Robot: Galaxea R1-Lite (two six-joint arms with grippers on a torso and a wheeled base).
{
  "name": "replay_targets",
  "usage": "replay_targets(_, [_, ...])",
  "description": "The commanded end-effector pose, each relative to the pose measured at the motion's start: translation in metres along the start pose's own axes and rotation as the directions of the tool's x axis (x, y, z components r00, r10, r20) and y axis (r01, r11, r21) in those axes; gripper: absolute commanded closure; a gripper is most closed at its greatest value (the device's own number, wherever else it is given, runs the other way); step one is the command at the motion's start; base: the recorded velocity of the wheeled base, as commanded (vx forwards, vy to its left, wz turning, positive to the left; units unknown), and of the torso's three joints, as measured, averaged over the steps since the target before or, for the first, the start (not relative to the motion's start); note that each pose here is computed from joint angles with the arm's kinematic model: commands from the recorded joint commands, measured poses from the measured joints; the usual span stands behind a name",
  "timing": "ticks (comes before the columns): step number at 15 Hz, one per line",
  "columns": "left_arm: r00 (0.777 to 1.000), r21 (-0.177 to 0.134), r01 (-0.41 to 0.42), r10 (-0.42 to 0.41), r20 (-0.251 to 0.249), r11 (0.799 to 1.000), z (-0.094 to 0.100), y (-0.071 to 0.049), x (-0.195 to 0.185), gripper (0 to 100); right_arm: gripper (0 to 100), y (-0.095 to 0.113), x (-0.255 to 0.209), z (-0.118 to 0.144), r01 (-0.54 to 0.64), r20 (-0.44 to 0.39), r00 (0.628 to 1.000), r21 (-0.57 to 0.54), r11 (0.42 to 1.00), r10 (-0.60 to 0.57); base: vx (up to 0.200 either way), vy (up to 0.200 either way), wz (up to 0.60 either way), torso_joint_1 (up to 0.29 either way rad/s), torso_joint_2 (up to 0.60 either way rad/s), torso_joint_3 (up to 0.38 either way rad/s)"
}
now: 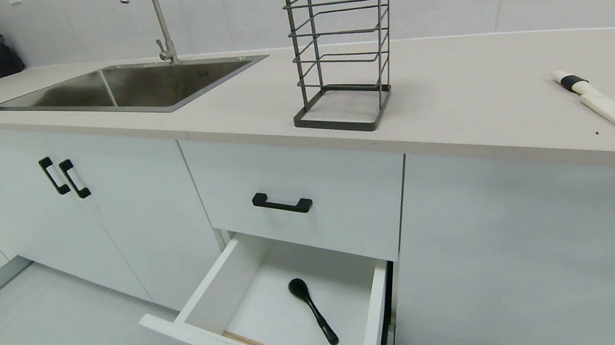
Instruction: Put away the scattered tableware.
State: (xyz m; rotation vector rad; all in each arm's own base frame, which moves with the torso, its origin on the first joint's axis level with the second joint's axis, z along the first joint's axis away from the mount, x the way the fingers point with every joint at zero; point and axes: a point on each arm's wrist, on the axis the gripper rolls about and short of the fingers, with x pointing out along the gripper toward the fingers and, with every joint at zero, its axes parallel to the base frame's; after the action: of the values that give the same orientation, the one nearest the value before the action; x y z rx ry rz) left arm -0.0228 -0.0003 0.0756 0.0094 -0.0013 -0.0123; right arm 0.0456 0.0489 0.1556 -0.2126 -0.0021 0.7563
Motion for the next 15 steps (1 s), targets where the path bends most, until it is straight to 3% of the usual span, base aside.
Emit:
replay_targets(1, [1.0,0.0,0.0,0.0,0.0,1.0,0.0,0.0,0.0,0,0,-0.005,-0.039,-0.004,0.101,0.13,0.986,0.02,0.995,-0.102,0.0,0.0,0.0,0.0,0.0,0.0])
replay_targets(2, [1.0,0.0,0.0,0.0,0.0,1.0,0.0,0.0,0.0,0,0,-0.007,-0.046,-0.007,0.202,0.13,0.97,0.028,0.979,-0.204,0.0,0.0,0.0,0.0,0.0,0.0])
replay_targets(3, [1.0,0.0,0.0,0.0,0.0,1.0,0.0,0.0,0.0,0,0,-0.008,-0.053,-0.01,0.362,0.112,0.925,0.043,0.931,-0.364,0.0,0.0,0.0,0.0,0.0,0.0])
replay_targets(4, [1.0,0.0,0.0,0.0,0.0,1.0,0.0,0.0,0.0,0,0,-0.006,-0.064,-0.013,0.504,0.11,0.855,0.05,0.862,-0.506,0.0,0.0,0.0,0.0,0.0,0.0])
replay_targets(7, [1.0,0.0,0.001,-0.001,-0.001,1.0,0.0,0.0,0.0,0,0,0.017,-0.083,-0.028,0.593,0.157,0.793,0.024,0.805,-0.589,0.0,0.0,0.0,0.0,0.0,0.0])
replay_targets(11, [1.0,0.0,0.001,-0.001,0.0,1.0,0.0,0.0,0.0,0,0,0.021,-0.08,-0.038,0.638,0.124,0.761,0.033,0.769,-0.637,0.0,0.0,0.0,0.0,0.0,0.0])
replay_targets(12, [1.0,-0.011,0.003,-0.003,0.003,1.0,0.0,0.0,0.0,0,0,0.024,-0.076,-0.062,0.631,0.089,0.771,0.028,0.775,-0.63,0.0,0.0,0.0,0.0,0.0,0.0])
replay_targets(15, [1.0,-0.008,0.031,-0.031,0.004,1.0,0.0,-0.001,0.0,0,0,0.028,-0.076,-0.078,0.637,-0.023,0.769,0.122,0.762,-0.639,0.0,0.0,0.0,0.0,0.0,0.0])
